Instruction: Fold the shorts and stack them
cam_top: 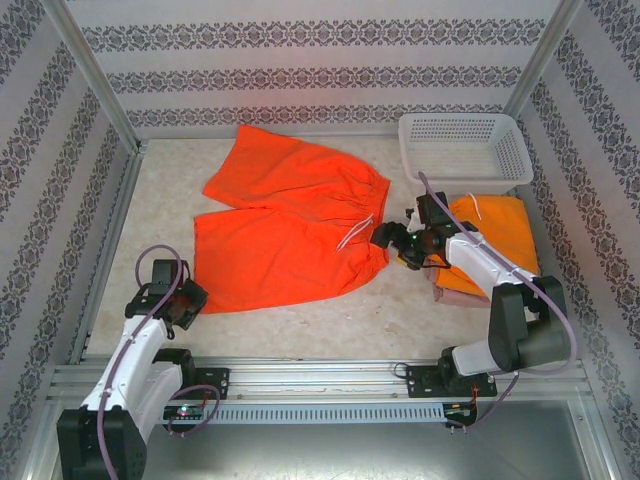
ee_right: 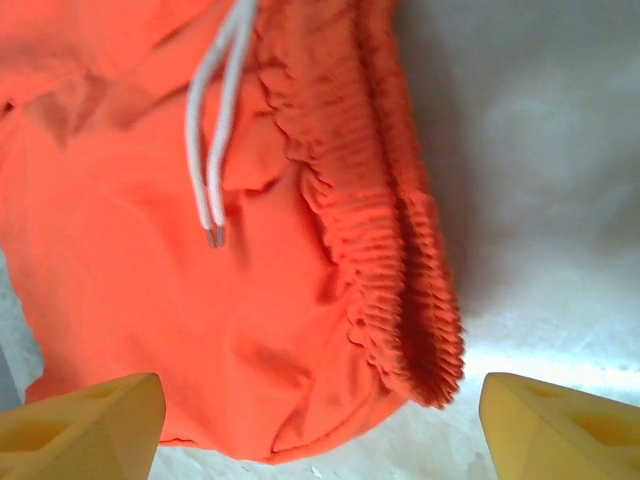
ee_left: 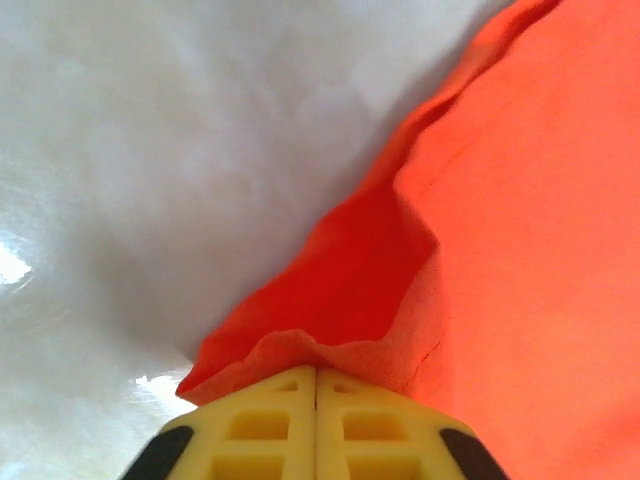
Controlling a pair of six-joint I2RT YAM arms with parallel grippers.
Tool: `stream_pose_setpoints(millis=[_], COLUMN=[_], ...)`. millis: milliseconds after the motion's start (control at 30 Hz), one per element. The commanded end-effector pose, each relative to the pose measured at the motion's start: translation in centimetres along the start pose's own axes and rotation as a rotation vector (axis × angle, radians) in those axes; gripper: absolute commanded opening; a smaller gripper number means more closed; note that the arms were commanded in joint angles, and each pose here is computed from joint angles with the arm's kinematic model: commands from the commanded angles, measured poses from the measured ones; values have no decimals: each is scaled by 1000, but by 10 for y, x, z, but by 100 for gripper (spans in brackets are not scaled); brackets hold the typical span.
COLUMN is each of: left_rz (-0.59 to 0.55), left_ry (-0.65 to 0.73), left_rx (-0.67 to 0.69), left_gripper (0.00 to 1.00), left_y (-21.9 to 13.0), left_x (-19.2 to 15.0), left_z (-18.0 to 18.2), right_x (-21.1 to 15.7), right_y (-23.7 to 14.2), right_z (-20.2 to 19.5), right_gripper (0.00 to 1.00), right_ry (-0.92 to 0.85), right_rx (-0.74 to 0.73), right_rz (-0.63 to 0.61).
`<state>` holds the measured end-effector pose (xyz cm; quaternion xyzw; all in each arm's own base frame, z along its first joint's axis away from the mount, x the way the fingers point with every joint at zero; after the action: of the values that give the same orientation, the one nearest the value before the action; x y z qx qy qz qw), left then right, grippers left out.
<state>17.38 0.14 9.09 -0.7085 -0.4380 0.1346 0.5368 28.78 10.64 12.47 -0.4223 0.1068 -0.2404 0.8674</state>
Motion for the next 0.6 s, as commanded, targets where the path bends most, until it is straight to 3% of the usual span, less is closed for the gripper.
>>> stream_pose_setpoints(millis=[0,300,567], left_rz=[-56,-62,-63], left_ry=[20,24,25], left_rx=[-8,-35,-29], left_gripper=[0,0,0], left_y=[-12,-10,-8], left_x=[10,12,9], left_z=[-5,-9,-4], right_x=[-8,-6,-3], right_y=[5,24,31], right_z=[-2,-7,-17], right_gripper=[78,63,60], right_ry=[37,52,47], right_rx=[15,-12,-69], right_rz=[6,19,21])
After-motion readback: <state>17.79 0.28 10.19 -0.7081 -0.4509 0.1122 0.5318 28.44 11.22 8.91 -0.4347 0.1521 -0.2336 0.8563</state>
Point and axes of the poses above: each hand's point on the last joint's axis, 136 mm out from that joint toward the fingers, its own y axis out along the fingers, its own z axis along the line the jaws close on, x = y × z, the point moved 5 cm from there along -y, back along the fingers, and after that the axes turned 8 degrees about y, right-handed, at the moved point
